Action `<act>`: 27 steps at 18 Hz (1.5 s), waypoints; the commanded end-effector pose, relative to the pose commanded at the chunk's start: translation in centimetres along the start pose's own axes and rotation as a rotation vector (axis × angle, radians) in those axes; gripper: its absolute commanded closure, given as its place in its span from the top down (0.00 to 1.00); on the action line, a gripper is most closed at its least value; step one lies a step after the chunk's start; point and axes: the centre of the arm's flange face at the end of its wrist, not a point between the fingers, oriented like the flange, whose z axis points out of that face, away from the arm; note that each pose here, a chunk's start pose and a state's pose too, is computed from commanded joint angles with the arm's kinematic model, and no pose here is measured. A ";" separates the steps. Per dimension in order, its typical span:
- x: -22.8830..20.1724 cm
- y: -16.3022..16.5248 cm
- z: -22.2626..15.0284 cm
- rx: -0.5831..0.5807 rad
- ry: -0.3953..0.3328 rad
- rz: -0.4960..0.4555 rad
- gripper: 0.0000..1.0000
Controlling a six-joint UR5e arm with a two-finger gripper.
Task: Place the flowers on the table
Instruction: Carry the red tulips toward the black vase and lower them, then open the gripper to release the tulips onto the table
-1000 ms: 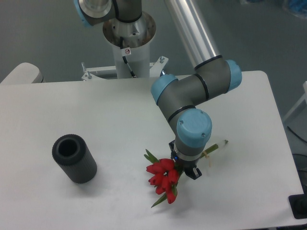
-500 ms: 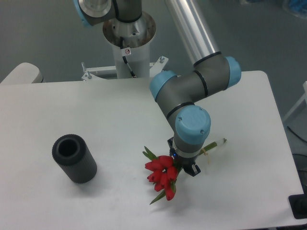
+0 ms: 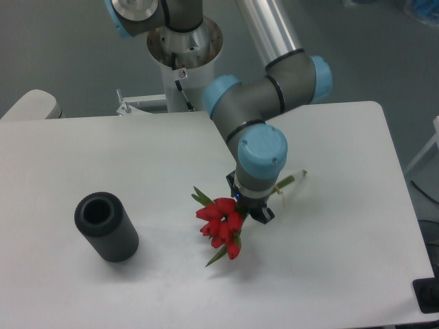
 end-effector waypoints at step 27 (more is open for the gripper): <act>8.7 -4.3 2.9 0.010 -0.033 -0.363 1.00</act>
